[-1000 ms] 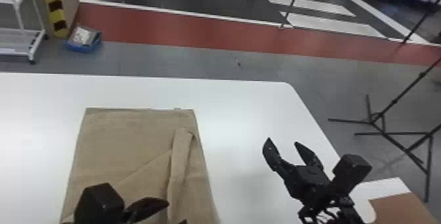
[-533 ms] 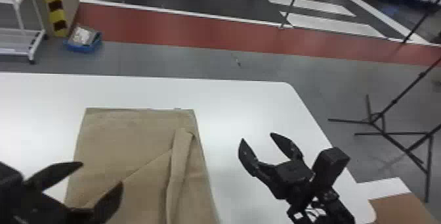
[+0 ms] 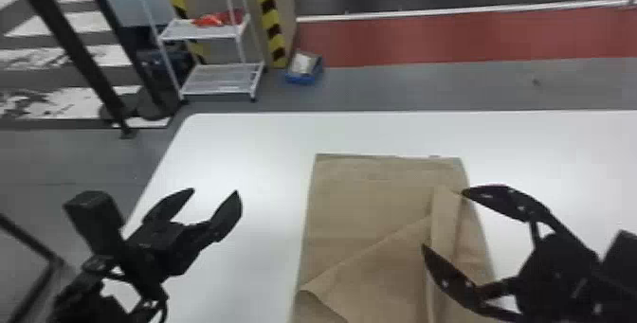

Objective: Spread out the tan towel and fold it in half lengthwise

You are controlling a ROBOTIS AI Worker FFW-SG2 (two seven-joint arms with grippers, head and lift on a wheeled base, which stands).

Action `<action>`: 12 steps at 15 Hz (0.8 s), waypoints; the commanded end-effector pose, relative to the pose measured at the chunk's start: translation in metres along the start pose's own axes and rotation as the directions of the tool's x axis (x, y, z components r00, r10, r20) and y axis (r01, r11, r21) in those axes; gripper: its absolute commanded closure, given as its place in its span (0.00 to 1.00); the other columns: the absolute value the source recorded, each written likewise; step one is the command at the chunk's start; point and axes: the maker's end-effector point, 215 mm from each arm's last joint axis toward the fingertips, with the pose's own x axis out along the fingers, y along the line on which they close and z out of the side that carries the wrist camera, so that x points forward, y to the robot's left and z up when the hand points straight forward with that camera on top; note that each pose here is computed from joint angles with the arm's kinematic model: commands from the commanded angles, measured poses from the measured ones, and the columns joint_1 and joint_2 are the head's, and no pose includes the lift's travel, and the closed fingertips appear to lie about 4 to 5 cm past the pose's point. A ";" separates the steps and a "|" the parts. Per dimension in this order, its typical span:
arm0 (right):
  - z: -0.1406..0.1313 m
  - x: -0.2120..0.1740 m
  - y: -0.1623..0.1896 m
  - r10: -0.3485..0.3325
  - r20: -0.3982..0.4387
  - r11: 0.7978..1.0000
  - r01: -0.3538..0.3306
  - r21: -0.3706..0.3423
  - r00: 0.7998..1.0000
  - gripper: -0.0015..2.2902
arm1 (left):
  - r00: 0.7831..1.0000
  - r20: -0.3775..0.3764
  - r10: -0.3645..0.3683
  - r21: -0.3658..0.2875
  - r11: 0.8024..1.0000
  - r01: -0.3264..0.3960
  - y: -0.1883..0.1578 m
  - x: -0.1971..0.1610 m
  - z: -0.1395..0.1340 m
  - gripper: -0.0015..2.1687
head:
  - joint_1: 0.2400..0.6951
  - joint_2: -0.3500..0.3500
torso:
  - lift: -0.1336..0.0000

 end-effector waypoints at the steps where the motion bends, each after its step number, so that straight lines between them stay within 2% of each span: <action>1: 0.031 0.002 0.025 0.126 0.004 0.969 -0.122 -0.216 0.992 0.05 | 0.999 0.013 0.051 -0.051 0.997 -0.050 0.029 -0.012 0.004 0.02 | 1.00 0.91 | 0.11; 2: 0.037 -0.001 0.035 0.192 -0.019 0.944 -0.191 -0.268 0.981 0.05 | 0.998 0.019 0.065 -0.065 0.996 -0.064 0.037 -0.016 0.005 0.02 | 1.00 0.98 | 0.11; 4: 0.035 -0.012 0.046 0.275 -0.095 0.893 -0.291 -0.345 0.957 0.04 | 0.996 0.016 0.085 -0.077 0.994 -0.083 0.048 -0.021 0.003 0.02 | 1.00 1.00 | 0.11; 5: 0.029 -0.019 0.048 0.304 -0.149 0.852 -0.339 -0.399 0.941 0.04 | 0.996 0.015 0.092 -0.085 0.992 -0.090 0.054 -0.023 0.003 0.02 | 1.00 1.00 | 0.11; 6: 0.023 -0.026 0.043 0.299 -0.206 0.820 -0.362 -0.444 0.932 0.05 | 0.995 0.010 0.096 -0.089 0.991 -0.095 0.056 -0.024 0.001 0.02 | 1.00 1.00 | 0.11; 9: 0.020 -0.045 0.015 0.226 -0.313 0.749 -0.370 -0.550 0.922 0.05 | 0.995 -0.011 0.095 -0.100 0.990 -0.096 0.057 -0.023 -0.006 0.02 | 1.00 1.00 | 0.11; 10: 0.015 -0.050 0.010 0.205 -0.360 0.713 -0.391 -0.582 0.910 0.05 | 0.995 -0.019 0.096 -0.103 0.990 -0.098 0.058 -0.023 -0.010 0.02 | 1.00 1.00 | 0.11; 11: 0.014 -0.055 0.009 0.189 -0.391 0.664 -0.411 -0.625 0.901 0.05 | 0.995 -0.020 0.101 -0.105 0.989 -0.102 0.060 -0.024 -0.010 0.02 | 1.00 1.00 | 0.11; 12: 0.012 -0.059 0.011 0.182 -0.419 0.623 -0.434 -0.651 0.890 0.05 | 0.994 -0.021 0.104 -0.109 0.988 -0.106 0.062 -0.024 -0.011 0.02 | 1.00 1.00 | 0.11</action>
